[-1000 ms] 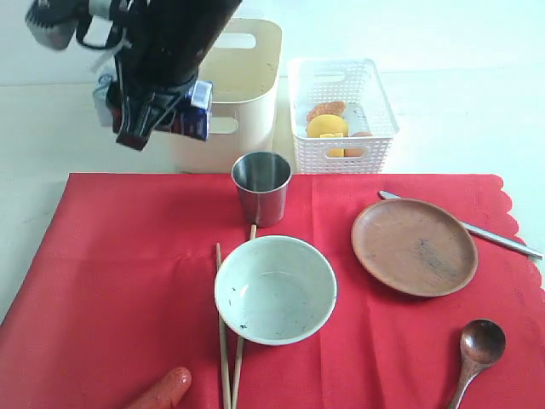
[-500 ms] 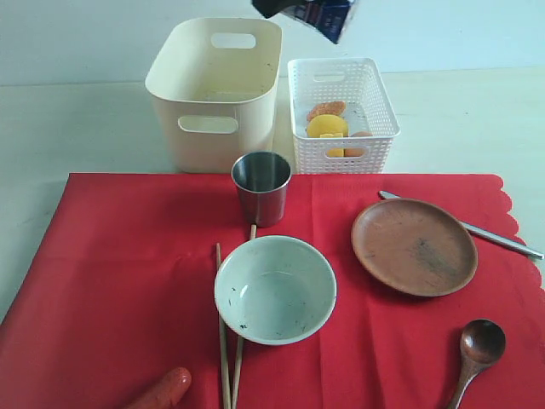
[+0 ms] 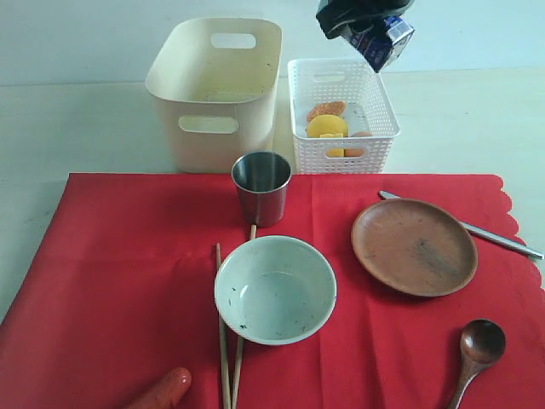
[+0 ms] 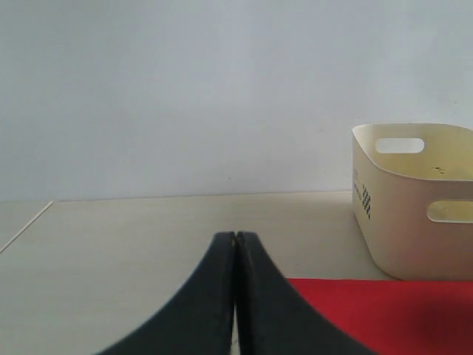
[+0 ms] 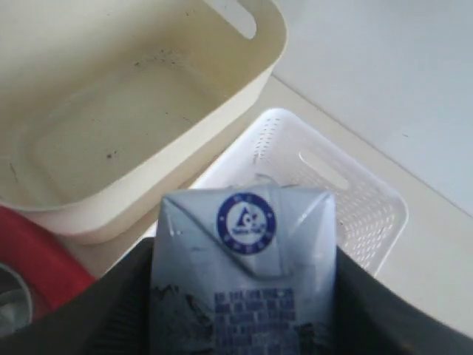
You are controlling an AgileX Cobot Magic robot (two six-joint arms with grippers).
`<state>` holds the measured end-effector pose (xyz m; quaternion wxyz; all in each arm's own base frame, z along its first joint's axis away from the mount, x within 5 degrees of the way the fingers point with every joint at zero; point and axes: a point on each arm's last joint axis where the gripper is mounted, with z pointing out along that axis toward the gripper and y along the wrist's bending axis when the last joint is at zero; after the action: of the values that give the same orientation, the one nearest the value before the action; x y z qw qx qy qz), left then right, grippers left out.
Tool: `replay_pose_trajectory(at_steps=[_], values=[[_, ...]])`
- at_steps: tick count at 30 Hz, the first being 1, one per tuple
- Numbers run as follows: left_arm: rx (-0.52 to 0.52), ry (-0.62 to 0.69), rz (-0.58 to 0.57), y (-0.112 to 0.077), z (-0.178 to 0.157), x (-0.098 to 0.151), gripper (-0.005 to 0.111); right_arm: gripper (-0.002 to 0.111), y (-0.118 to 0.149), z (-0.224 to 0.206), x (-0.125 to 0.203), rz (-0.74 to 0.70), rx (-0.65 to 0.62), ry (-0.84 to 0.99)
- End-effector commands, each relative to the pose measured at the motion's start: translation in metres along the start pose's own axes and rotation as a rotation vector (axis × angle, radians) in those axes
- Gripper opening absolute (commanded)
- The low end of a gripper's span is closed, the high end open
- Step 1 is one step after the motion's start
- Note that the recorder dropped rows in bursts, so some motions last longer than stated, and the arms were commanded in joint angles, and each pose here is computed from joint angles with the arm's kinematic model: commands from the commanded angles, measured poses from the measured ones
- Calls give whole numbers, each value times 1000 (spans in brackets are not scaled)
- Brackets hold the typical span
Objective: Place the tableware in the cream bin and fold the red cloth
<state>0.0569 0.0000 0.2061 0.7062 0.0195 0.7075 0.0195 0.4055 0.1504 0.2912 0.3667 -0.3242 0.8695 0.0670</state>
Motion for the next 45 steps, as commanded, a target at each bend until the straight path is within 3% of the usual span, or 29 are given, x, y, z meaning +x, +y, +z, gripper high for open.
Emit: replay_pose_trajectory(at_steps=[1, 8, 11, 18, 25, 29, 41, 45], values=[[0, -1, -12, 0, 0, 1, 3, 0, -7, 37, 5, 80, 45, -67], [0, -1, -12, 0, 0, 1, 3, 0, -18, 103, 26, 326, 127, -169], [0, -1, -12, 0, 0, 1, 3, 6, -20, 125, 38, 348, 149, -181], [0, -1, -12, 0, 0, 1, 3, 35, -21, 151, 56, 353, 167, -174], [0, -1, -12, 0, 0, 1, 3, 75, -21, 152, 55, 382, 170, -189], [0, -1, -12, 0, 0, 1, 3, 87, -20, 151, 57, 425, 154, -163], [0, -1, -12, 0, 0, 1, 3, 89, -21, 107, 35, 364, 125, -105], [0, -1, -12, 0, 0, 1, 3, 79, -17, 84, 29, 363, 90, -39]])
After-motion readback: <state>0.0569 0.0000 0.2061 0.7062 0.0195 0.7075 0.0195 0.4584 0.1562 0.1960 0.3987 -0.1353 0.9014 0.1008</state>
